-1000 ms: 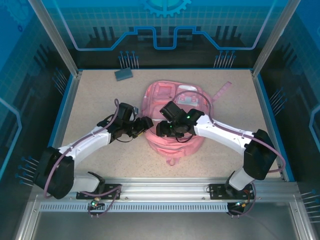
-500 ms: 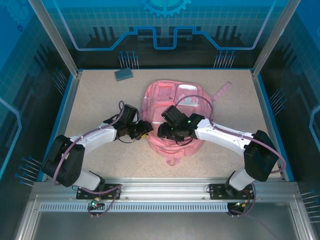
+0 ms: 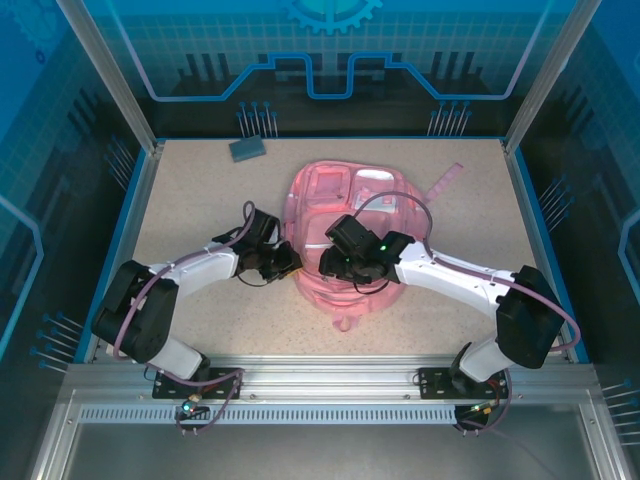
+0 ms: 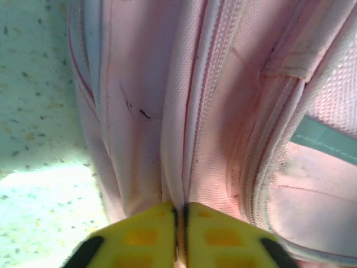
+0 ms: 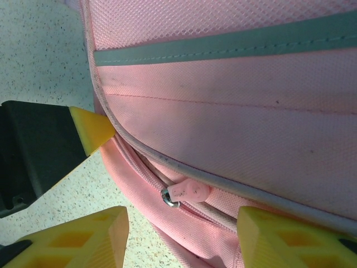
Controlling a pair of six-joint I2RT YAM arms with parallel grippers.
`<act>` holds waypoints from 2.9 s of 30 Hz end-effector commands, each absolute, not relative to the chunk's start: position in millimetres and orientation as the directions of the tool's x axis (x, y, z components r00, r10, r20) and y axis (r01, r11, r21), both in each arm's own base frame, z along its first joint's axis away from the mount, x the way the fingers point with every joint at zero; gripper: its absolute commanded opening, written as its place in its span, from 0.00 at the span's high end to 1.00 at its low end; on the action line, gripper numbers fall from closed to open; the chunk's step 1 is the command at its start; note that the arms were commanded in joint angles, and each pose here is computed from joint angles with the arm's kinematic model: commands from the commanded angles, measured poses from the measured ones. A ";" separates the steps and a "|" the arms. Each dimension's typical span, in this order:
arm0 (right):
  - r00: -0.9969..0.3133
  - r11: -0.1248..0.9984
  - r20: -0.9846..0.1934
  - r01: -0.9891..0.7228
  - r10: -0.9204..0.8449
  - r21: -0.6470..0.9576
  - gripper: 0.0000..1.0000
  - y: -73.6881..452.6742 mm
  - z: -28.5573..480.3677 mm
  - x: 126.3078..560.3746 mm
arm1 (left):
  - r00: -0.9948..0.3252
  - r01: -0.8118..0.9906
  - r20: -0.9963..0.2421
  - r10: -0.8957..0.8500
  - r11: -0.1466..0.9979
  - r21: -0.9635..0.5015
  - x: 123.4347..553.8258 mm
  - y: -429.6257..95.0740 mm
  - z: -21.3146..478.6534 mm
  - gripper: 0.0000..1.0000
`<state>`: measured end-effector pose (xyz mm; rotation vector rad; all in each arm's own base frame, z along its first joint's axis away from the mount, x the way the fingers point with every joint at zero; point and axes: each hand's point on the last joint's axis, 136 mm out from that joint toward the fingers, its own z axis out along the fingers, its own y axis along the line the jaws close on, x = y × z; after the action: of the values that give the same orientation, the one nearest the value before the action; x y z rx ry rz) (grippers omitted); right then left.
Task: Pack the student bag
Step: Zip the student bag at the top-center of the table.
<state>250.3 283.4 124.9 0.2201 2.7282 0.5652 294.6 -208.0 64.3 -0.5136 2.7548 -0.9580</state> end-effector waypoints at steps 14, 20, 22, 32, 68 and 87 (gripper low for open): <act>-0.877 0.859 -0.330 0.160 0.350 0.487 0.42 268.2 140.4 248.2 | -0.834 0.297 -0.470 -0.289 0.482 -0.824 312.2 -249.8 195.4 1.00; -0.863 0.830 -0.335 0.156 0.378 0.536 0.52 272.6 142.0 259.7 | -0.822 0.373 -0.510 -0.253 0.438 -0.818 306.7 -260.3 205.9 1.00; -0.847 0.828 -0.357 0.158 0.395 0.539 0.50 267.9 148.7 262.4 | -0.823 0.375 -0.512 -0.248 0.440 -0.816 306.4 -260.3 203.6 1.00; -0.798 0.782 -0.334 0.253 0.501 0.570 0.40 243.7 151.3 263.8 | -0.811 0.413 -0.541 -0.224 0.436 -0.800 303.8 -263.6 196.9 1.00; -0.804 0.723 -0.251 0.290 0.540 0.626 0.76 219.8 128.0 253.0 | -0.788 0.451 -0.569 -0.236 0.408 -0.794 308.0 -267.5 196.4 1.00; -0.736 0.833 -0.407 0.400 0.541 0.383 0.93 150.2 129.1 242.1 | -0.790 0.267 -0.533 -0.303 0.612 -0.744 324.0 -236.0 159.6 1.00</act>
<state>248.6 198.7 138.5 0.6498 2.5023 0.6637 304.3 -249.3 137.4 -0.0152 2.2868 -1.2533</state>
